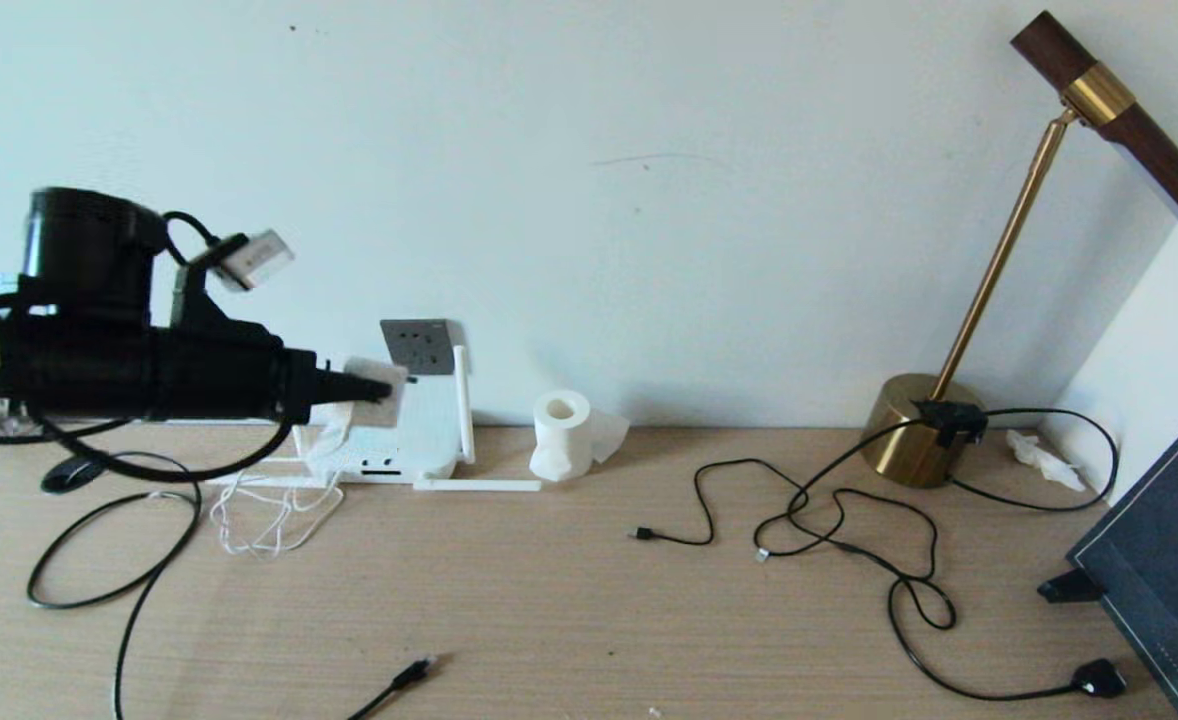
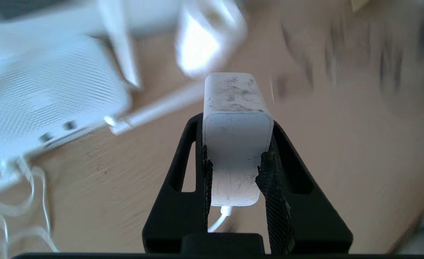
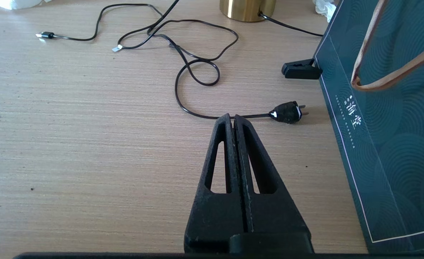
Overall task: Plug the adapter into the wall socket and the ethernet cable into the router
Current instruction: Align plug and socket
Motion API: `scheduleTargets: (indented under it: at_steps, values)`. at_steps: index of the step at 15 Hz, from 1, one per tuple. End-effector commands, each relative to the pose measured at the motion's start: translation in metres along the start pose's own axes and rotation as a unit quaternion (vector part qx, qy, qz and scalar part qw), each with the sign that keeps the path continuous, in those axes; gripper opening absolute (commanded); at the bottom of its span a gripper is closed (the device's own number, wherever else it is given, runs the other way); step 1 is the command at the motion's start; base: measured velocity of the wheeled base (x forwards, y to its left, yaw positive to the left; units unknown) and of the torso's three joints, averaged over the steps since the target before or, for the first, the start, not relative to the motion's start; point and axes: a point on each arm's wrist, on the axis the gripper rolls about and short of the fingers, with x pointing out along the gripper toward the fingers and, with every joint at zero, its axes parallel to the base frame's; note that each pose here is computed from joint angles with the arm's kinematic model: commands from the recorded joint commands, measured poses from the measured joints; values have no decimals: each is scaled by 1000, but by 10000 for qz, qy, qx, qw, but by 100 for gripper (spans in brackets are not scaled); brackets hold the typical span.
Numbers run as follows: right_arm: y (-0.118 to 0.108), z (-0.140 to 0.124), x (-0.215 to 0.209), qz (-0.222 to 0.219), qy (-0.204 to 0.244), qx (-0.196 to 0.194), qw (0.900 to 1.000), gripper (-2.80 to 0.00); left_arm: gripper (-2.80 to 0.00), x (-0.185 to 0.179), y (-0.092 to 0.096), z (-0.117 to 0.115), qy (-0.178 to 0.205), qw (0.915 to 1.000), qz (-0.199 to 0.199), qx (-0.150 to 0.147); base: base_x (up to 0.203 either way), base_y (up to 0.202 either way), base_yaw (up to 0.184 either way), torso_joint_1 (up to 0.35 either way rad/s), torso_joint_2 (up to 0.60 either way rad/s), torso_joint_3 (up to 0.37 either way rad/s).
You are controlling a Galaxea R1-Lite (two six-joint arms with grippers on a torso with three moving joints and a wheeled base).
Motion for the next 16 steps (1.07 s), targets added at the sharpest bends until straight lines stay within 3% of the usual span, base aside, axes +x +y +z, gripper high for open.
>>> scheduleTargets:
  at_steps: [1,4,5,8,9,11,14,16]
  values:
    - [0,0,0,1,10,-10,10000,-280,-280,4,1,2,-801,9931,625,-588,0,0,0,0,0,0]
    - [0,0,0,1,10,-10,10000,-280,-280,33,16,-29,-2083,9666,1484,-158,0,0,0,0,0,0]
    - [0,0,0,2,10,-10,10000,-280,-280,44,22,-46,-2355,9565,1722,-81,0,0,0,0,0,0]
    - [0,0,0,3,10,-10,10000,-280,-280,77,42,-81,-2800,9368,2093,111,0,0,0,0,0,0]
    - [0,0,0,1,10,-10,10000,-280,-280,87,49,-90,-2862,9335,2155,155,0,0,0,0,0,0]
    - [0,0,0,1,10,-10,10000,-280,-280,110,63,-107,-2730,9347,2265,243,0,0,0,0,0,0]
    - [0,0,0,9,10,-10,10000,-280,-280,133,77,-104,-2896,9280,2313,385,0,0,0,0,0,0]
    - [0,0,0,3,10,-10,10000,-280,-280,139,77,-106,-2870,9289,2297,435,0,0,0,0,0,0]
